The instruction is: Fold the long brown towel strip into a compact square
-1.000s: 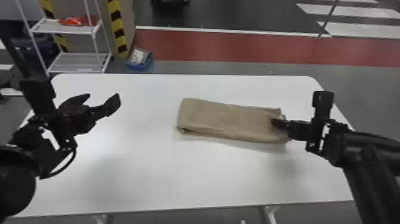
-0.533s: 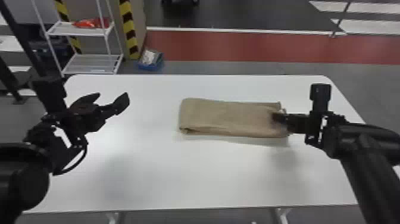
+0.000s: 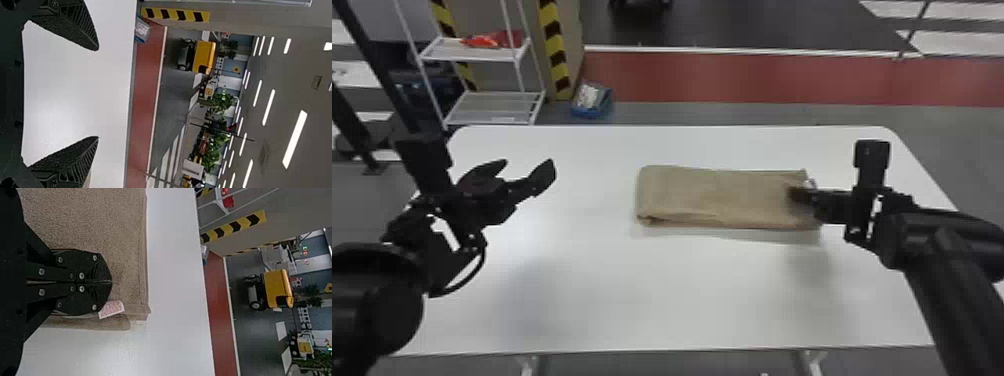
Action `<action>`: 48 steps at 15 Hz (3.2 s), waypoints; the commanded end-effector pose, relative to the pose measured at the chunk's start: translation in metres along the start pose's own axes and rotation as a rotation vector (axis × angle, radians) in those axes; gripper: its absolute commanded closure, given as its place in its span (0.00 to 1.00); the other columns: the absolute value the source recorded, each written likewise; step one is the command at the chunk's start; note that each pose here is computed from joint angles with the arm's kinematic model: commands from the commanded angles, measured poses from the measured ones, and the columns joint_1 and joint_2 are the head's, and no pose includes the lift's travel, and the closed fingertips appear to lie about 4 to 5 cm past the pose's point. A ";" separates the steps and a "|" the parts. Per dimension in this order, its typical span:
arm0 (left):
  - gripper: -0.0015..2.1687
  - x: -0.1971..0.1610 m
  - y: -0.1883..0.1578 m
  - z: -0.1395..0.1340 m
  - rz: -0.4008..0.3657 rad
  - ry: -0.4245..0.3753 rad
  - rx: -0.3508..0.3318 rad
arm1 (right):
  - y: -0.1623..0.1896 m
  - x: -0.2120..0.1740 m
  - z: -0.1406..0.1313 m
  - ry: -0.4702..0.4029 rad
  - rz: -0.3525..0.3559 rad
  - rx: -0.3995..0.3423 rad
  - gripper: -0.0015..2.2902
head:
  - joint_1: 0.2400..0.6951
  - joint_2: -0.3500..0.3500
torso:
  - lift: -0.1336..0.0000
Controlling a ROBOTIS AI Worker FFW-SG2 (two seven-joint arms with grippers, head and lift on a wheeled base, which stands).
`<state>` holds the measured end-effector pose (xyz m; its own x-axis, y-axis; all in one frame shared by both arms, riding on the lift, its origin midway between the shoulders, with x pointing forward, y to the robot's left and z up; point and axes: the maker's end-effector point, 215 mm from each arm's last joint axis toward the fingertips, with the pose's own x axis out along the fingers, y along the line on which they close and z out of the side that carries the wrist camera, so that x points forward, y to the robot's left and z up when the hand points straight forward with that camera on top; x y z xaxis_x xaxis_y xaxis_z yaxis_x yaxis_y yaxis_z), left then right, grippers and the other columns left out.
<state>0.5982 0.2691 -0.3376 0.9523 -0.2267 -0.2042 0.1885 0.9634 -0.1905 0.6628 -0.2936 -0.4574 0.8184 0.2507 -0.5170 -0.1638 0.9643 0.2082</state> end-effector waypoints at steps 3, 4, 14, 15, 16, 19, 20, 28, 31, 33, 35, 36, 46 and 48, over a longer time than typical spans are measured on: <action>0.04 -0.001 -0.013 -0.014 -0.014 0.024 0.005 | -0.006 -0.041 0.026 -0.101 0.028 -0.016 0.62 | 1.00 0.47 | 0.10; 0.04 0.000 -0.019 -0.016 -0.021 0.026 0.003 | -0.015 -0.052 0.029 -0.114 0.026 -0.023 0.58 | 1.00 0.46 | 0.10; 0.04 0.009 -0.084 -0.032 -0.119 0.045 0.034 | -0.080 -0.088 0.035 -0.156 -0.048 0.057 0.21 | 1.00 0.25 | 0.10; 0.04 0.010 -0.093 -0.036 -0.136 0.051 0.045 | -0.079 -0.084 0.038 -0.152 -0.045 0.062 0.21 | 1.00 0.24 | 0.10; 0.04 0.012 -0.106 -0.037 -0.160 0.055 0.062 | -0.077 -0.077 0.032 -0.128 -0.047 0.075 0.21 | 1.00 0.23 | 0.10; 0.05 0.021 -0.146 -0.052 -0.222 0.077 0.123 | -0.055 -0.056 0.019 -0.071 -0.039 0.073 0.21 | 1.00 0.20 | 0.10; 0.05 0.028 -0.156 -0.058 -0.237 0.089 0.129 | -0.048 -0.048 0.014 -0.057 -0.035 0.080 0.21 | 1.00 0.20 | 0.10; 0.06 0.043 -0.201 -0.067 -0.308 0.109 0.170 | -0.029 -0.028 0.004 -0.010 -0.034 0.103 0.22 | 1.00 0.17 | 0.10; 0.07 0.044 -0.213 -0.072 -0.340 0.125 0.181 | -0.030 -0.021 0.003 0.013 -0.048 0.108 0.27 | 1.00 0.16 | 0.10; 0.07 0.045 -0.220 -0.075 -0.357 0.138 0.180 | -0.029 -0.018 -0.001 0.029 -0.047 0.116 0.27 | 1.00 0.15 | 0.10; 0.07 0.047 -0.224 -0.079 -0.362 0.147 0.184 | -0.029 -0.016 -0.006 0.043 -0.045 0.125 0.27 | 1.00 0.14 | 0.10; 0.07 0.049 -0.225 -0.083 -0.364 0.158 0.191 | -0.029 -0.015 -0.006 0.047 -0.043 0.129 0.28 | 1.00 0.14 | 0.10; 0.07 0.061 -0.224 -0.123 -0.307 0.210 0.207 | -0.014 -0.010 -0.005 0.060 0.008 0.137 0.45 | 1.00 0.15 | 0.10; 0.14 0.069 -0.225 -0.121 -0.288 0.178 0.220 | -0.014 -0.010 0.000 0.053 0.013 0.136 0.45 | 1.00 0.15 | 0.10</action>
<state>0.5884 0.0225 -0.4241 0.7921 -0.4988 -0.3519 0.5092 0.8578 -0.0698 0.6547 -0.3096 -0.4581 0.7826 0.2698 -0.5610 -0.0926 0.9416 0.3236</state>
